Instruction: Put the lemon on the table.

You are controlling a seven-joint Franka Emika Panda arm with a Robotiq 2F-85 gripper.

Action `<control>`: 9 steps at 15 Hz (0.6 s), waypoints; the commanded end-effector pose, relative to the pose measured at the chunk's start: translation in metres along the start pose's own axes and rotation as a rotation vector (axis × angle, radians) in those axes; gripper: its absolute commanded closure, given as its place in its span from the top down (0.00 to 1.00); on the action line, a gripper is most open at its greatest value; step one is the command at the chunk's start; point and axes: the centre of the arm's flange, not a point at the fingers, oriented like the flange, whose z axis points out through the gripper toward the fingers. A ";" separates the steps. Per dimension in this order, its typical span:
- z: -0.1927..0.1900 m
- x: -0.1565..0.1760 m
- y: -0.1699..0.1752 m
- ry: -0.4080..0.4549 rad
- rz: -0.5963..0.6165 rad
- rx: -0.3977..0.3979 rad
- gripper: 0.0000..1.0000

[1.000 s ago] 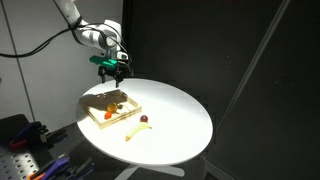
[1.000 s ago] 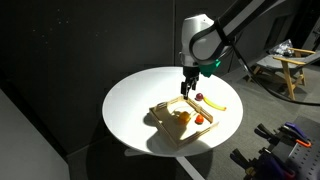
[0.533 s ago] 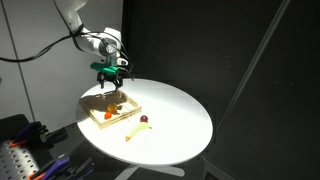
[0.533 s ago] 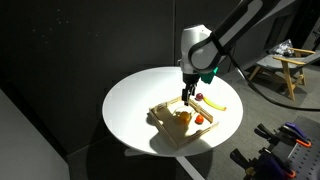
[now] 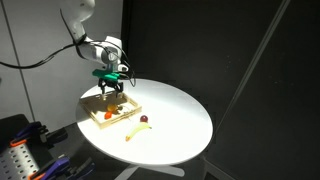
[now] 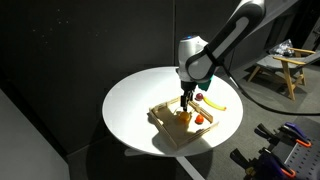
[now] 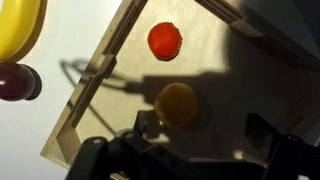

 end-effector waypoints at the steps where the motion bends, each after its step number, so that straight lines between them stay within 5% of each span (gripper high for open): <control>1: 0.013 0.019 0.003 0.016 -0.020 -0.023 1.00; 9: 0.034 0.038 0.009 0.014 -0.017 -0.029 1.00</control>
